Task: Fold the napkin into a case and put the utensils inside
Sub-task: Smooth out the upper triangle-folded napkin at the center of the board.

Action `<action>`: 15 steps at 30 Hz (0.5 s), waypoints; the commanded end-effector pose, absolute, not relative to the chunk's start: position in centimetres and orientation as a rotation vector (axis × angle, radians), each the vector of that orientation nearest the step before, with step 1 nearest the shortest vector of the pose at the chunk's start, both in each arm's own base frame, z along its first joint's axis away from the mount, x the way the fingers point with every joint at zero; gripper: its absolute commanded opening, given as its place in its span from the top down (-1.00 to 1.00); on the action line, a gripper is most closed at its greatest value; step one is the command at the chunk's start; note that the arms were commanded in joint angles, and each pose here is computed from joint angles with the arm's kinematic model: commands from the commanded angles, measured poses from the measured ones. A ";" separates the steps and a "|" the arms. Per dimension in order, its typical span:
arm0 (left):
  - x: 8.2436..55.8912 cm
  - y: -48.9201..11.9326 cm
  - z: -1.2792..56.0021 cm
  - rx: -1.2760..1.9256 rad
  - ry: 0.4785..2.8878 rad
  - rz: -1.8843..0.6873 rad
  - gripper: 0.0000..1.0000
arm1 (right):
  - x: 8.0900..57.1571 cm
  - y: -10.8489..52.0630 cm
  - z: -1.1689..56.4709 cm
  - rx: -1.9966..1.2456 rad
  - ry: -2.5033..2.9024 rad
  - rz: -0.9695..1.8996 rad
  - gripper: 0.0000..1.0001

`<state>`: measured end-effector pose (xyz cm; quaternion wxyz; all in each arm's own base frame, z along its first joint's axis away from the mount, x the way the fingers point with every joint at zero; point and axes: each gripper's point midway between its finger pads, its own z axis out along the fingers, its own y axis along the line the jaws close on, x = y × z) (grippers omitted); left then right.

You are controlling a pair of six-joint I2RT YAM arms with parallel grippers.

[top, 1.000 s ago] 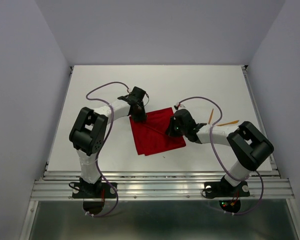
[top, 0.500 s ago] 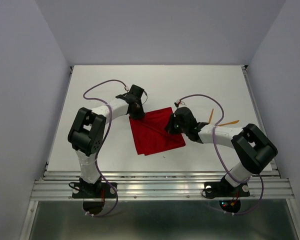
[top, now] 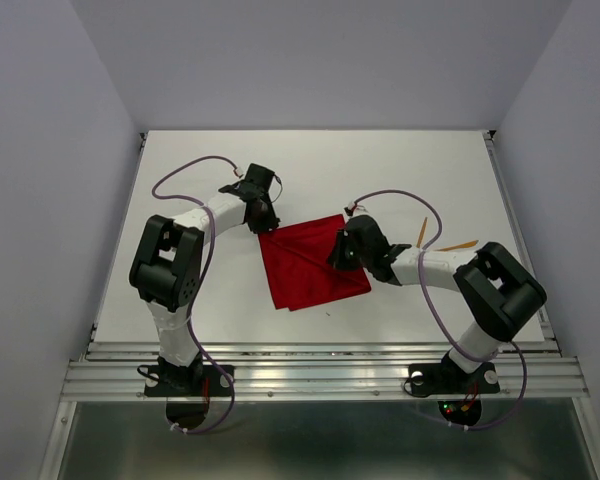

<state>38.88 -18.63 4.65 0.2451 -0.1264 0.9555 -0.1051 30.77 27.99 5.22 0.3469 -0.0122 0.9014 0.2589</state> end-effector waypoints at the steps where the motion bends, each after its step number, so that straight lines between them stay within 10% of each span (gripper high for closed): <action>1: 39.0 -18.5 4.5 -0.351 2.603 -0.273 0.37 | 31.5 28.7 4.7 -0.043 2.326 0.664 0.86; 15: 39.9 -18.5 7.6 -0.347 2.521 -0.294 0.38 | 31.4 26.8 9.1 0.005 2.231 0.625 0.86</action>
